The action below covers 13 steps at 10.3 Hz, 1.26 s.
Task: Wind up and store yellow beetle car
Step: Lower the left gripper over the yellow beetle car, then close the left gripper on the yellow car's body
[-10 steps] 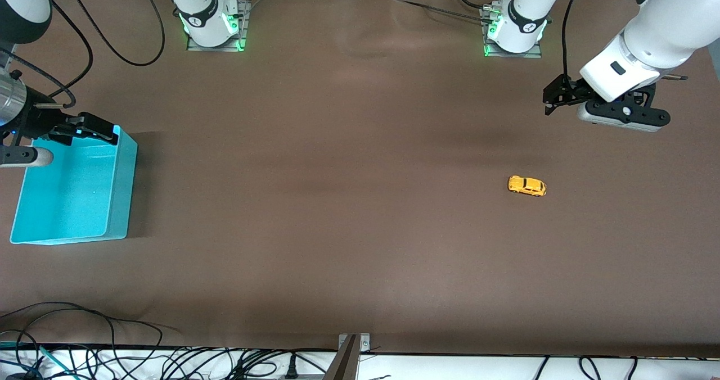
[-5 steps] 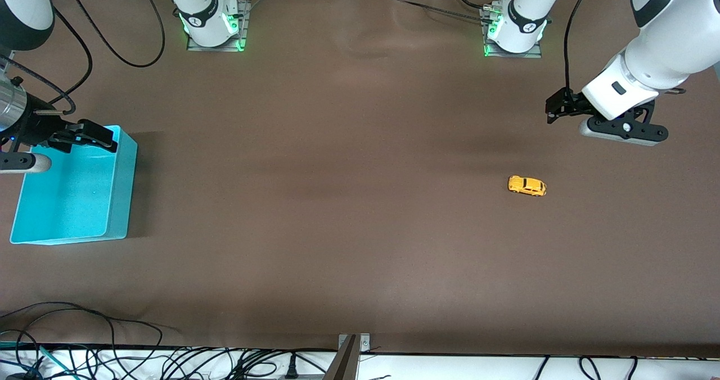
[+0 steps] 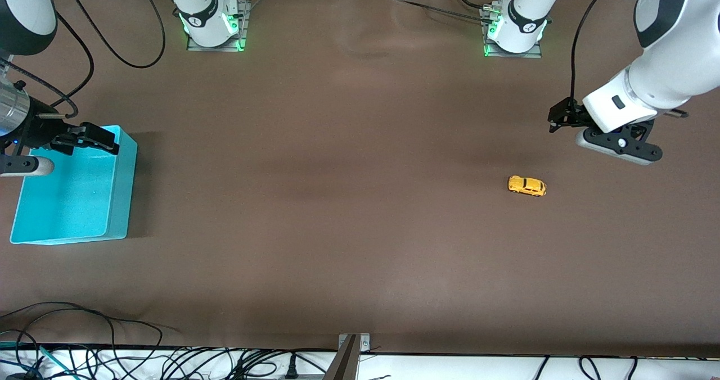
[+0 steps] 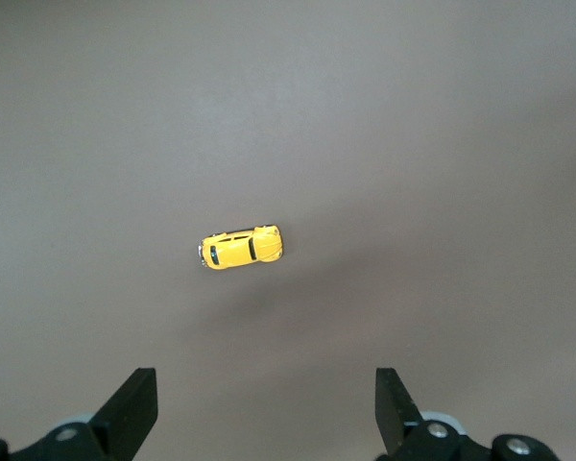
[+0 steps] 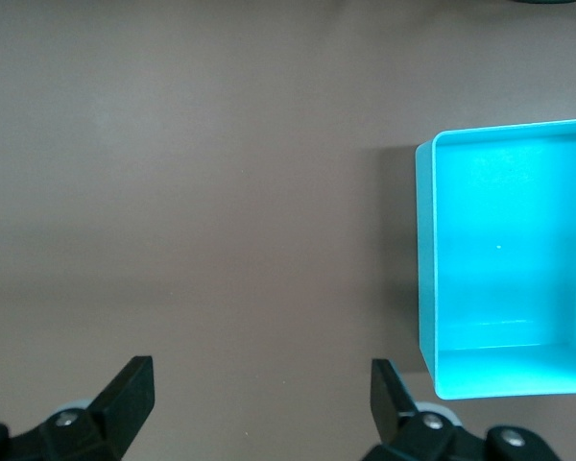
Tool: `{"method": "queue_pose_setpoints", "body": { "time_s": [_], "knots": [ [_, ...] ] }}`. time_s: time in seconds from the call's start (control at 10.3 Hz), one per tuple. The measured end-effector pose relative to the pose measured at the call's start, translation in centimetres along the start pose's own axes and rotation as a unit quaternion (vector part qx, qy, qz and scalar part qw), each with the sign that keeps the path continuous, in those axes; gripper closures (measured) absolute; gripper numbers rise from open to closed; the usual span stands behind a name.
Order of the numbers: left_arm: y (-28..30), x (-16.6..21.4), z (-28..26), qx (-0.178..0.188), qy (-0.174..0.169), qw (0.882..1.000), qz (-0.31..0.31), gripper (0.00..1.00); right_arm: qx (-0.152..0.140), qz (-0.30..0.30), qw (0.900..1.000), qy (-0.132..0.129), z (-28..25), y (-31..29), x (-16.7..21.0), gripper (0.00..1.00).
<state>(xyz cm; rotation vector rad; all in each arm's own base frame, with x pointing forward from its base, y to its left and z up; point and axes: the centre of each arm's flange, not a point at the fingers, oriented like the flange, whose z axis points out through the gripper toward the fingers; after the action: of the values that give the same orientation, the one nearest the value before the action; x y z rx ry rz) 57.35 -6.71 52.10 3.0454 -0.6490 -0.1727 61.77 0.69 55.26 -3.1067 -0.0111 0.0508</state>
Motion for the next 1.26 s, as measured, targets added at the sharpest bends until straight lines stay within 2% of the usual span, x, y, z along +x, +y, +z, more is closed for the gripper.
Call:
{"method": "queue_pose_setpoints", "body": {
  "time_s": [0.19, 0.49, 0.78, 1.07, 1.26],
  "knots": [
    [-2.6, 0.6, 3.0, -0.014, -0.017, 0.994, 0.106, 0.00, 0.000, 0.000, 1.000, 0.008, 0.0, 0.0, 0.2, 0.00],
    [-3.6, 2.9, 7.9, -0.026, -0.030, 0.973, 0.225, 0.00, 0.000, 0.000, 1.000, 0.007, 0.2, 0.0, 0.4, 0.00],
    [-3.9, 3.4, 14.3, -0.008, -0.038, 0.941, 0.337, 0.00, 0.000, 0.000, 1.000, 0.007, 1.2, 0.0, 1.0, 0.00],
    [-3.3, 2.6, 20.7, 0.013, -0.009, 0.897, 0.442, 0.00, 0.000, 0.001, 1.000, 0.006, 1.8, 0.0, 1.3, 0.00],
    [-2.6, 1.2, 25.0, 0.025, 0.007, 0.877, 0.480, 0.00, 0.000, 0.001, 1.000, 0.006, 1.8, 0.0, 1.3, 0.00]
  ]
}}
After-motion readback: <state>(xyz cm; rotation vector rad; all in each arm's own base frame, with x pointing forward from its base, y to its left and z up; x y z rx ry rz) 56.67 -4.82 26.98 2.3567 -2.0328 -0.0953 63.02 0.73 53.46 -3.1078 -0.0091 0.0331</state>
